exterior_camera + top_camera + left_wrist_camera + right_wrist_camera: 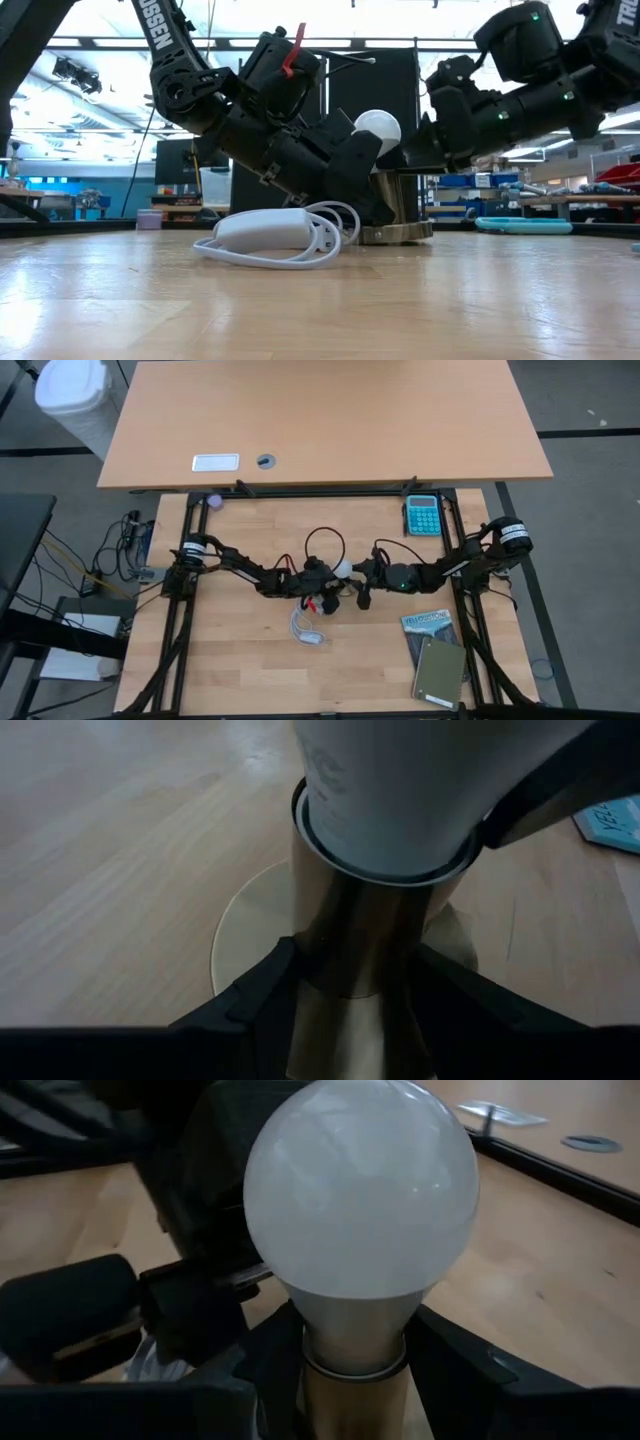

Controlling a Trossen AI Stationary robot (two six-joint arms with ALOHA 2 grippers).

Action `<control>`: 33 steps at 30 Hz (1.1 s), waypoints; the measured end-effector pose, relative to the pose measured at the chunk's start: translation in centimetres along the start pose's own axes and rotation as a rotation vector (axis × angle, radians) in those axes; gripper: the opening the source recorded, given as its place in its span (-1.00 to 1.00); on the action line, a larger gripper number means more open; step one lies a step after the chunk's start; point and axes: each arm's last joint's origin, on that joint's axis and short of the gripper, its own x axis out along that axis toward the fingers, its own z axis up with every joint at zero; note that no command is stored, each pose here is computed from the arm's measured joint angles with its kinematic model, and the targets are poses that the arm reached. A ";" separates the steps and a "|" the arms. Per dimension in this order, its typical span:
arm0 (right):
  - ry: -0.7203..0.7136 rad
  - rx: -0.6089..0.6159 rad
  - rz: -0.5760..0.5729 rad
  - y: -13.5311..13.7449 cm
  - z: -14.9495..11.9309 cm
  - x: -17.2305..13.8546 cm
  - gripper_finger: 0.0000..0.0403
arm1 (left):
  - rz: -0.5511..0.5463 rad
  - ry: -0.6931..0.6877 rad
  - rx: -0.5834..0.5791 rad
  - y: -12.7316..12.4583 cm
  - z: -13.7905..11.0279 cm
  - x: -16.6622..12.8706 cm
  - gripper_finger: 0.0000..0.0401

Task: Screw lightbulb
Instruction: Insert the lightbulb into the desk lamp, then remove the lightbulb from the desk lamp

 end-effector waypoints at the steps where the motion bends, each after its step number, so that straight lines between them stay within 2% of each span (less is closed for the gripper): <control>1: 0.001 0.007 -0.013 0.2 0.0 0.0 -0.15 | 0.002 -0.001 0.000 0.0 0.0 0.0 -0.06; 9: -0.001 0.099 -0.097 1.4 -0.1 -0.4 -0.15 | 0.014 -0.010 -0.004 0.0 0.1 0.0 -0.06; 15: 0.026 0.051 -0.088 1.7 -0.4 -0.6 -0.11 | 0.015 -0.008 0.001 0.0 0.0 0.0 -0.06; 19: 0.045 0.011 -0.070 1.3 -0.8 -0.9 0.02 | 0.008 -0.005 0.001 0.0 0.0 0.0 -0.06; 26: 0.074 -0.004 0.070 -0.4 -0.5 -1.5 0.36 | -0.006 0.000 0.019 0.0 0.0 0.1 -0.06; 30: 0.102 -0.008 0.046 -1.2 -0.7 -1.6 0.50 | -0.008 0.002 0.023 0.0 0.0 0.1 -0.06; 33: 0.126 0.046 0.002 -1.5 -0.9 -1.6 0.54 | -0.008 0.005 0.022 0.0 0.0 0.0 -0.06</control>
